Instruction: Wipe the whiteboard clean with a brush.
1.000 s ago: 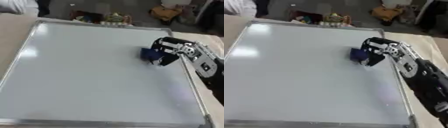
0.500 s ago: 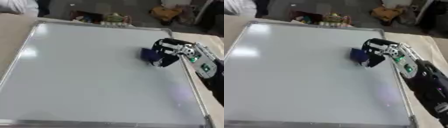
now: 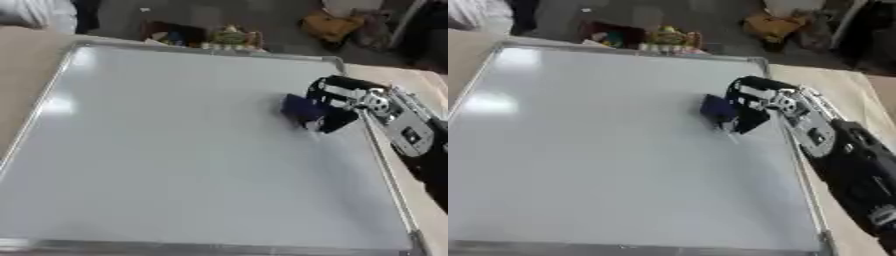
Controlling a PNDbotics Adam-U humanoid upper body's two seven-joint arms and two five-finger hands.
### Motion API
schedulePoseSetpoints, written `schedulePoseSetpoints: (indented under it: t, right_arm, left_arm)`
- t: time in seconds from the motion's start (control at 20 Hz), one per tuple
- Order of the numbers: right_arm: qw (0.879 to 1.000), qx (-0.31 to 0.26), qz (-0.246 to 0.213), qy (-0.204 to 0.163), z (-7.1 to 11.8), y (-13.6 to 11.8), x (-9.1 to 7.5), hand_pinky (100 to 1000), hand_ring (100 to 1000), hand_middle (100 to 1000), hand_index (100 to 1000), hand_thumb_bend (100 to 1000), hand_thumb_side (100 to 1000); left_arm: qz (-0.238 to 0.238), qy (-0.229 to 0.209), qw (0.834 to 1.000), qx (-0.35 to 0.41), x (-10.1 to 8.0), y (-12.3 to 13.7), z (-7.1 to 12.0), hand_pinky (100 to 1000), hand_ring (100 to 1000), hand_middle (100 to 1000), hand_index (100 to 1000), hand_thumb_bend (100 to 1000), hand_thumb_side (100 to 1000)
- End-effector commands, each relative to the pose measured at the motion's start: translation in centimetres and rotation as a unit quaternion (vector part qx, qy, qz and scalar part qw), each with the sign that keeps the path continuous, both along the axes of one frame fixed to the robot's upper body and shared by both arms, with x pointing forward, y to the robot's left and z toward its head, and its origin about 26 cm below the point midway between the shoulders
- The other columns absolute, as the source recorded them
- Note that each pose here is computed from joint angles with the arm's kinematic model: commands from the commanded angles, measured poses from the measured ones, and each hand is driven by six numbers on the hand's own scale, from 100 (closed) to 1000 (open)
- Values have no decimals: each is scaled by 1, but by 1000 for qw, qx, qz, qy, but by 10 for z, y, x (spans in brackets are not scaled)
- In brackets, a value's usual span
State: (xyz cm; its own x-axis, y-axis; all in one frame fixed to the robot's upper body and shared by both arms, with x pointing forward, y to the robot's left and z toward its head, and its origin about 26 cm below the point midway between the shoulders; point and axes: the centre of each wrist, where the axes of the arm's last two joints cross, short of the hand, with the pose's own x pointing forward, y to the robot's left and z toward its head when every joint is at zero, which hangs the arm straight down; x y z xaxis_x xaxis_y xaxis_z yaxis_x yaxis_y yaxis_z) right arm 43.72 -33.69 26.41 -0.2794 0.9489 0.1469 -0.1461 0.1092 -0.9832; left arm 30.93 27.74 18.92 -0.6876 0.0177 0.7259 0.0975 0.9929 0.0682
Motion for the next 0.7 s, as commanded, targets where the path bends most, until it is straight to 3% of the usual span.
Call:
schedulePoseSetpoints:
  t: [0.05, 0.25, 0.7]
  right_arm:
    - [1000, -9, -17, -22, 16, -11, -3, 633, 787, 380, 131, 105, 271]
    - [999, -11, -21, -26, 15, -12, -3, 619, 749, 296, 137, 100, 272]
    - [999, -15, -18, -23, 14, -11, -2, 614, 743, 293, 140, 100, 261]
  left_arm:
    - [-5, -12, 1000, 8, -2, 0, 7, 521, 379, 464, 477, 194, 895]
    - [-5, -13, 1000, 8, -2, 0, 8, 522, 380, 465, 477, 195, 894]
    - [-6, -15, 1000, 8, -2, 0, 8, 522, 382, 466, 477, 191, 893]
